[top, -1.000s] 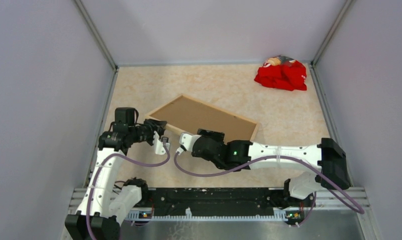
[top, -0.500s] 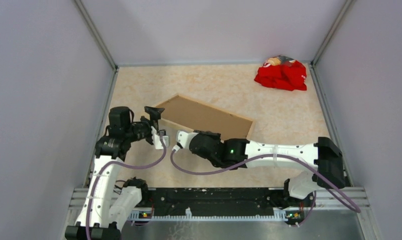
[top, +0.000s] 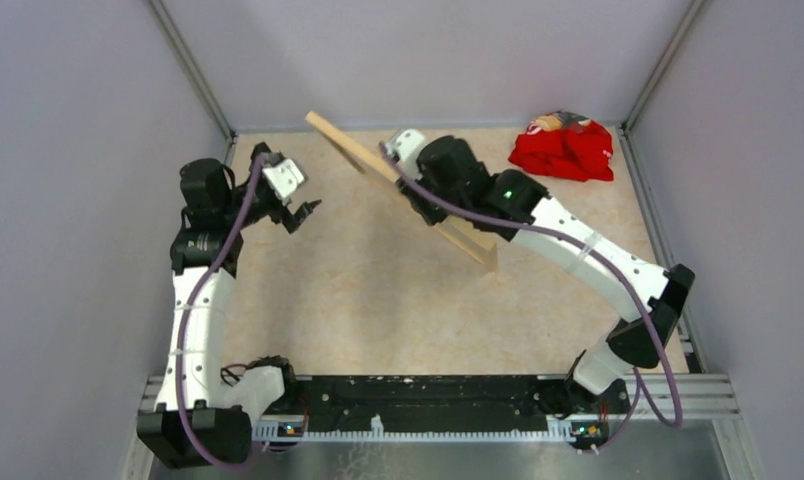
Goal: Put the photo into the frame
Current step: Turn over the photo frame at the center of the board.
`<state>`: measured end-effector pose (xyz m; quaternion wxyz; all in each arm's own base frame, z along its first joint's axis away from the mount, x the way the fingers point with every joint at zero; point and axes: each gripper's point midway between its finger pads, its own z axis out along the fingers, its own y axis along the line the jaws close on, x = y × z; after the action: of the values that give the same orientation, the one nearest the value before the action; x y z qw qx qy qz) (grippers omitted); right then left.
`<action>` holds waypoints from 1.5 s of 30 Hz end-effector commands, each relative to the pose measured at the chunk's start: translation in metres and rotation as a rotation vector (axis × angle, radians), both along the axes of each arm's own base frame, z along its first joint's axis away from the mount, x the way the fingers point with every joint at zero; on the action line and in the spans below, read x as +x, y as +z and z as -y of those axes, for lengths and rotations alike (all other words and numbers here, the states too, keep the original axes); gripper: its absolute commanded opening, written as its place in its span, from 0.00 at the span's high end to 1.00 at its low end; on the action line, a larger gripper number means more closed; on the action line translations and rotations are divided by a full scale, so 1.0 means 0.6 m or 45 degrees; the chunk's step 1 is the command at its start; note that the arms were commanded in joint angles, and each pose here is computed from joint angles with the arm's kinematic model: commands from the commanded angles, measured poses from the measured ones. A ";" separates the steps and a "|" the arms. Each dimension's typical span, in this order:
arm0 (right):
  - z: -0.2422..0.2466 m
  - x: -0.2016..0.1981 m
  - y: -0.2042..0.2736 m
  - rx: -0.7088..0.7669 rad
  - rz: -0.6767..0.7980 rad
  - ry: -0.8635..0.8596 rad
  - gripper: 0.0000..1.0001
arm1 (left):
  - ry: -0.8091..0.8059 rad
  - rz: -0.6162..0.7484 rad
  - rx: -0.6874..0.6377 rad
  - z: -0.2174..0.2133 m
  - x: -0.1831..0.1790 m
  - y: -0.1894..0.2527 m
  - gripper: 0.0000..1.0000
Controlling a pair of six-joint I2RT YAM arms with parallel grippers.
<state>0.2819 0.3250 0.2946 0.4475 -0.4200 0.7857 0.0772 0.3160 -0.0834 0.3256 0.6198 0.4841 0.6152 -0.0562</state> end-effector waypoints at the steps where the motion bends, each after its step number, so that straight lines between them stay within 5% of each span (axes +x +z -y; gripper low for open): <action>1: 0.022 0.018 0.003 0.453 -0.389 -0.167 1.00 | 0.059 -0.176 -0.309 -0.003 0.013 0.059 0.01; 10: 0.107 0.130 -0.012 0.761 -0.715 -0.349 1.00 | 0.056 -0.369 -0.422 0.004 0.021 0.030 0.01; 27: 0.222 0.234 -0.036 0.900 -0.796 -0.590 1.00 | 0.082 -0.530 -0.424 -0.001 0.030 -0.049 0.01; 36: 0.280 0.202 -0.106 0.812 -0.820 -0.691 1.00 | 0.044 -0.645 -0.443 0.007 0.024 -0.083 0.01; 45: 0.284 0.082 -0.177 0.930 -0.856 -0.722 1.00 | 0.067 -0.719 -0.387 -0.001 0.027 -0.129 0.01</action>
<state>0.3840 0.1464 0.2706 0.4038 0.0216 0.8457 0.3482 0.3355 -0.0839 0.2545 0.4971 0.3288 0.7585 -0.2637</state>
